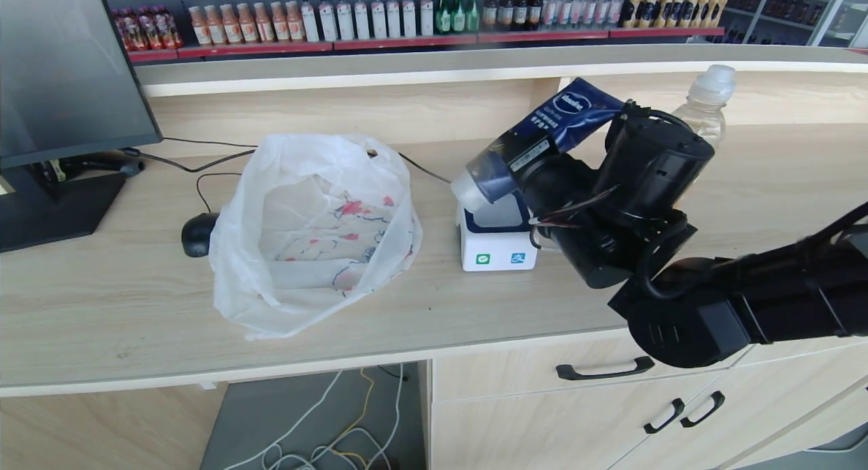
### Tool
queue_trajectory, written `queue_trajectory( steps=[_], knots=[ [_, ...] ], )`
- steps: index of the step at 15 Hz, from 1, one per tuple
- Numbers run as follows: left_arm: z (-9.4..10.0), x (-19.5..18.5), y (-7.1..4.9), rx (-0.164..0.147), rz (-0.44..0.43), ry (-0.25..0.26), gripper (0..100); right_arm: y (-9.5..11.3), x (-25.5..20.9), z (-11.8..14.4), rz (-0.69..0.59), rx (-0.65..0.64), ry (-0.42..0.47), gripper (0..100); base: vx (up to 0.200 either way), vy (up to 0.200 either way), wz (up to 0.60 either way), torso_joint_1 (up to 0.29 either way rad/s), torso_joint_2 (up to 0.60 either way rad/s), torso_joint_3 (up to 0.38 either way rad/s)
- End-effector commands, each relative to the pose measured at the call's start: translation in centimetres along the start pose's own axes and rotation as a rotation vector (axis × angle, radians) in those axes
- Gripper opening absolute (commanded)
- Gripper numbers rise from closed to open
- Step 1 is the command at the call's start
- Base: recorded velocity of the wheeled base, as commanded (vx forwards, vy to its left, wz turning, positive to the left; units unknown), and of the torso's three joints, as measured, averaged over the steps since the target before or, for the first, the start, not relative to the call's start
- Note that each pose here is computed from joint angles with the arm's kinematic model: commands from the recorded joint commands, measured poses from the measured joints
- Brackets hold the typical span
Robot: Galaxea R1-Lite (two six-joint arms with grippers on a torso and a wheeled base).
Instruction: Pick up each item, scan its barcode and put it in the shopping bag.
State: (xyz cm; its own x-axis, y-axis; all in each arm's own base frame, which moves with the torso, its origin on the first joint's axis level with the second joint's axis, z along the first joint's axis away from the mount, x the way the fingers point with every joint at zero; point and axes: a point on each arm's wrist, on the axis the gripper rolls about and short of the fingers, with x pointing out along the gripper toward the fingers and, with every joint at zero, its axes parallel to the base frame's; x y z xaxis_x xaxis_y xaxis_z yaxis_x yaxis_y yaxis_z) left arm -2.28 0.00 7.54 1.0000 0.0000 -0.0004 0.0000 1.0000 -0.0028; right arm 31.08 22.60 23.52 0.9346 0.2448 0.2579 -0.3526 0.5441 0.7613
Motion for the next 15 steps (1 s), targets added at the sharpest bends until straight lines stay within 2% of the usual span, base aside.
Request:
queue_trajectory(
  steps=[1,5,9,15],
  knots=[
    [0.0,0.0,0.0,0.000,0.000,0.000,100,-0.1,0.5,0.4,-0.012,0.039,-0.005,0,0.000,0.000,0.00,0.000,0.00,0.000],
    [0.0,0.0,0.0,0.000,0.000,0.000,100,0.7,1.6,0.9,-0.038,0.134,0.014,0,0.000,0.000,0.00,0.000,0.00,0.000],
    [0.0,0.0,0.0,0.000,0.000,0.000,100,0.4,1.6,0.6,-0.082,0.212,0.044,0,0.000,0.000,0.00,0.000,0.00,0.000],
    [0.0,0.0,0.0,0.000,0.000,0.000,100,-0.7,2.1,-0.8,-0.103,0.201,0.074,0,0.000,0.000,0.00,0.000,0.00,0.000]
  ],
)
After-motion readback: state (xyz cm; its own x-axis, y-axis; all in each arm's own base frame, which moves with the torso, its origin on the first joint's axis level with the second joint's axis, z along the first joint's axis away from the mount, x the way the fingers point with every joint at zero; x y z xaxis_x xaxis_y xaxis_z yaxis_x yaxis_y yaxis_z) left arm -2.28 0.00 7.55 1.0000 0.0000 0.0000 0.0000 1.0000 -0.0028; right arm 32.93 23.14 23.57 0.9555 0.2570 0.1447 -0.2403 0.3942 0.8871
